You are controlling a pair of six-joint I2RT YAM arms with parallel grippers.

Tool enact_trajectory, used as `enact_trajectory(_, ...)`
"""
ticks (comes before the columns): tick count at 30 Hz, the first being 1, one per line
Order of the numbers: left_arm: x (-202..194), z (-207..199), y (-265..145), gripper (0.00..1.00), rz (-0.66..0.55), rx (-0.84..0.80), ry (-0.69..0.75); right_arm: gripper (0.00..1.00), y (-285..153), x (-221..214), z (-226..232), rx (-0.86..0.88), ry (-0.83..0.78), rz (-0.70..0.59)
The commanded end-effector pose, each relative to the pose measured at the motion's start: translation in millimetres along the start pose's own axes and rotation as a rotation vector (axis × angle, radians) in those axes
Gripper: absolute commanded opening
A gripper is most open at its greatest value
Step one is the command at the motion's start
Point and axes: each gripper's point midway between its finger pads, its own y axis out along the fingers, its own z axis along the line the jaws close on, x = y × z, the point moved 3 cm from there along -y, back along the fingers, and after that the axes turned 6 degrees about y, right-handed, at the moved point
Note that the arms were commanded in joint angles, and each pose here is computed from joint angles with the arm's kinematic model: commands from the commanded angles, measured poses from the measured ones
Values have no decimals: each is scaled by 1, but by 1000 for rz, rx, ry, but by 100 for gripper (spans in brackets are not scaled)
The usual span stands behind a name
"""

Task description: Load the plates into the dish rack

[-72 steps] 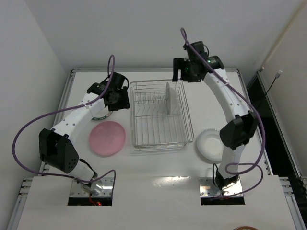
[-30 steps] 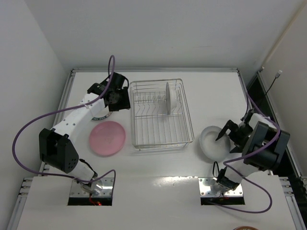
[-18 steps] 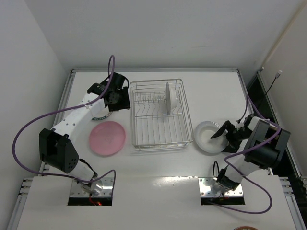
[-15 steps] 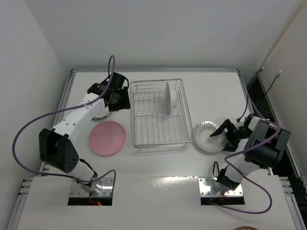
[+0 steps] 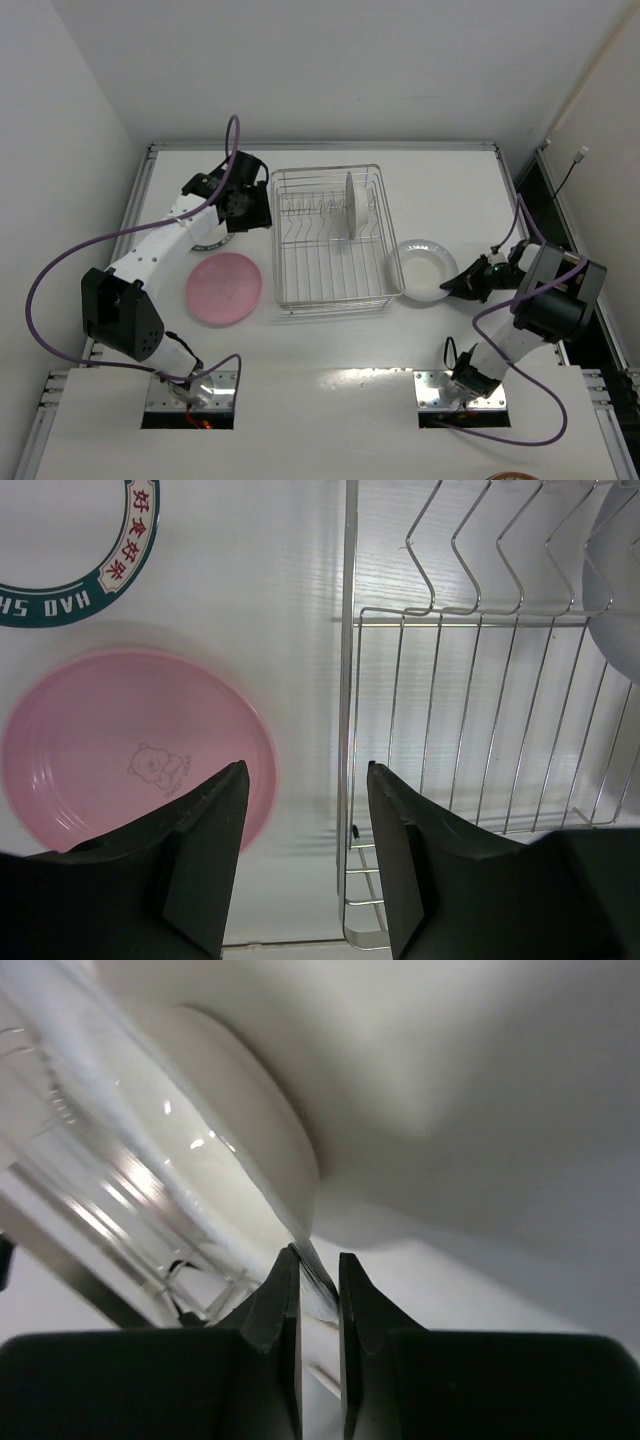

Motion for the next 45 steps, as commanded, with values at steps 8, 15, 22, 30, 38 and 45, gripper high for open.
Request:
enact_trajectory(8,1,-6,-4,48,-13,-33,-2,0,-60,55,69,-16,-136,-331)
enact_trajectory(15,-1,-9,-1,48,3,-46,-1,0,-111,70,111,-127,-194,-508)
enact_trajectory(22,-1,-9,-2,48,3,-46,-10,0,-115,62,145,-70,-271,-543)
enact_trajectory(30,-3,-8,-3,48,3,-46,-10,0,-91,52,118,-118,-249,-485)
enact_trajectory(38,-5,-7,-4,48,3,-46,-10,0,-98,53,121,-118,-260,-522)
enact_trajectory(45,-5,-7,-4,48,3,-46,-10,0,-75,56,103,-121,-221,-461)
